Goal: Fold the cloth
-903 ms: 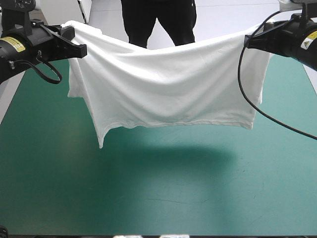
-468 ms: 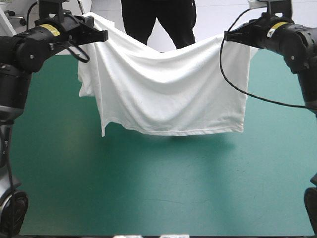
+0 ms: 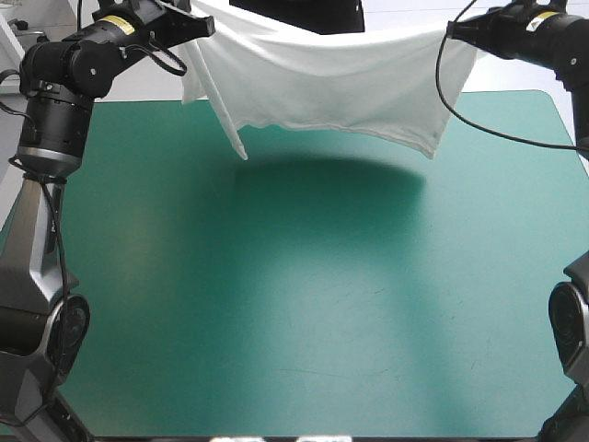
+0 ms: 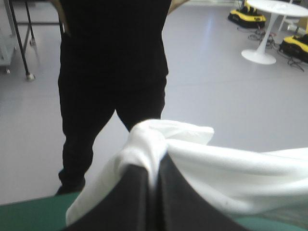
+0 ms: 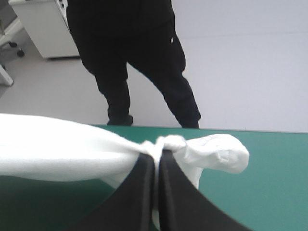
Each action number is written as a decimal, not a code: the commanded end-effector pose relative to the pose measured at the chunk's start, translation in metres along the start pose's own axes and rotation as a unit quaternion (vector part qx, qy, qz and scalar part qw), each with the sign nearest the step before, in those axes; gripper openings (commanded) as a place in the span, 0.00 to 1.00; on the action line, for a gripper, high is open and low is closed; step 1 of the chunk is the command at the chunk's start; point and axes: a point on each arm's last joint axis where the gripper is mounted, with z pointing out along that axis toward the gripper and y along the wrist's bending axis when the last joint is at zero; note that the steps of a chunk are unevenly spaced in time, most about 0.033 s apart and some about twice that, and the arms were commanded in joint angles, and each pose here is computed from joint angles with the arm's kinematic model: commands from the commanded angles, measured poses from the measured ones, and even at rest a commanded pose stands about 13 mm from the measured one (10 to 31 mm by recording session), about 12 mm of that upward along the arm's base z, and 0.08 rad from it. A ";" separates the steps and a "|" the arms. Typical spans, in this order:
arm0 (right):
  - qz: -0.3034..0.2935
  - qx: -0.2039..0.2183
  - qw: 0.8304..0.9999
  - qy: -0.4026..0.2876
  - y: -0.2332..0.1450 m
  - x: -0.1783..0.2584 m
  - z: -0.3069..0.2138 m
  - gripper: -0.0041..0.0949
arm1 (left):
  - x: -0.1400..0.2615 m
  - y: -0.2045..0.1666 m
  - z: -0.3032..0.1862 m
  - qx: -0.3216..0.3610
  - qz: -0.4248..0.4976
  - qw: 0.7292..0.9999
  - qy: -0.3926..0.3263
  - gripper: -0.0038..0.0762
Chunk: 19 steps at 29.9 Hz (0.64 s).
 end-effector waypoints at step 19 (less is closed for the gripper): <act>0.012 -0.046 0.958 0.283 -0.014 0.134 0.037 0.02 | 0.153 0.008 -0.001 0.037 -0.001 0.955 0.295 0.04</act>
